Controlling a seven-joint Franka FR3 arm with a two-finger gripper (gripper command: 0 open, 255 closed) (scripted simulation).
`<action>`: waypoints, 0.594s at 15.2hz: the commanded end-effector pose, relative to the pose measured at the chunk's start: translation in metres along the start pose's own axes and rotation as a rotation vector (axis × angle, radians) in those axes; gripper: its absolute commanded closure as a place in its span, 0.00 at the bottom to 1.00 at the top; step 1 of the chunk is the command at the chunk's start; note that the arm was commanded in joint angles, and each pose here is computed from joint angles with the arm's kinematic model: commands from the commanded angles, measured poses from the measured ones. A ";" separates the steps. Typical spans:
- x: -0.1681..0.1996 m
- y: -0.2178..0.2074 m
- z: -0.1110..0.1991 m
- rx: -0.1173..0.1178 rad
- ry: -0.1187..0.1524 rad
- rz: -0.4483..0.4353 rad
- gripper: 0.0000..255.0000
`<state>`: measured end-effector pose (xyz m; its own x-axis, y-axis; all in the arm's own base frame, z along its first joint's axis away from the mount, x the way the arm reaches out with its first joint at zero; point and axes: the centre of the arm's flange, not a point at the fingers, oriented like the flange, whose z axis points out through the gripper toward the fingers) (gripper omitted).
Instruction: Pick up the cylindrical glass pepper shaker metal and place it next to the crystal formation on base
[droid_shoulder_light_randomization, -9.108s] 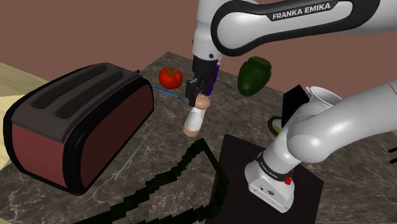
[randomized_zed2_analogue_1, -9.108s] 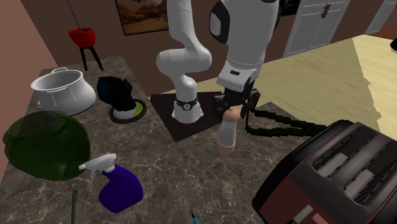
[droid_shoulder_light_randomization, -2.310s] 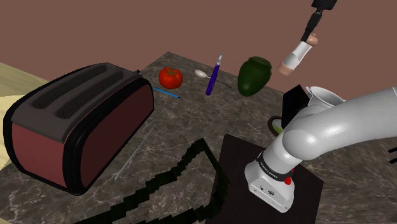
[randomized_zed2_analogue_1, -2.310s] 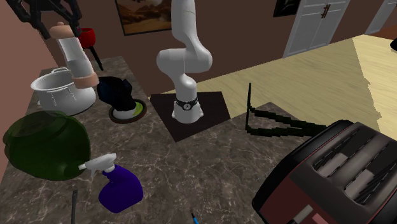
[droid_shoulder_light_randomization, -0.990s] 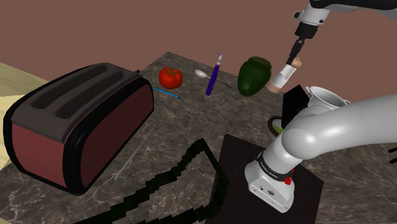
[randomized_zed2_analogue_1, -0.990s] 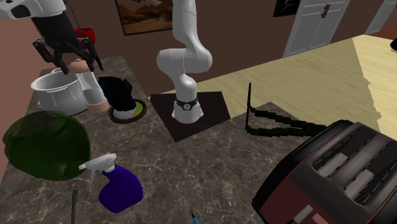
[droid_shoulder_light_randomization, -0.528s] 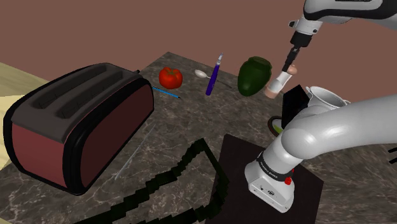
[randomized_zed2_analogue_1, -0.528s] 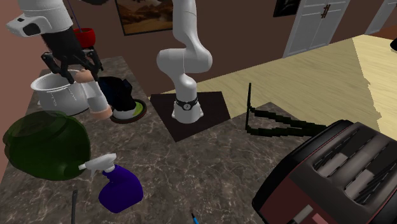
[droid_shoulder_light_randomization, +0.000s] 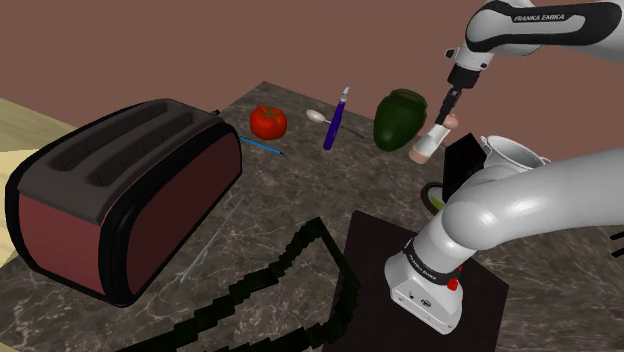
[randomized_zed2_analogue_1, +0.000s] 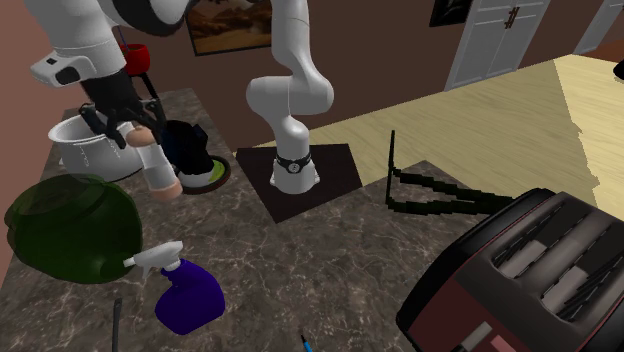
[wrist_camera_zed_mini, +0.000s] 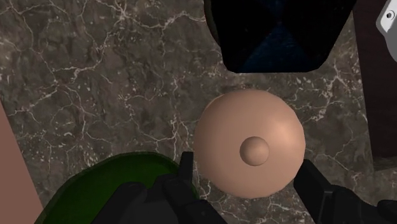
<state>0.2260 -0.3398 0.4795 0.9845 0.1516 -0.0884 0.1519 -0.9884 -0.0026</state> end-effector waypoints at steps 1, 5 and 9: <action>0.001 0.001 0.011 0.000 0.000 0.000 1.00; 0.003 0.001 0.032 0.000 0.000 0.000 1.00; 0.005 0.001 0.053 0.000 0.000 0.000 1.00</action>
<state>0.2276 -0.3414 0.4319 0.9844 0.1516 -0.0888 0.1520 -0.9884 -0.0028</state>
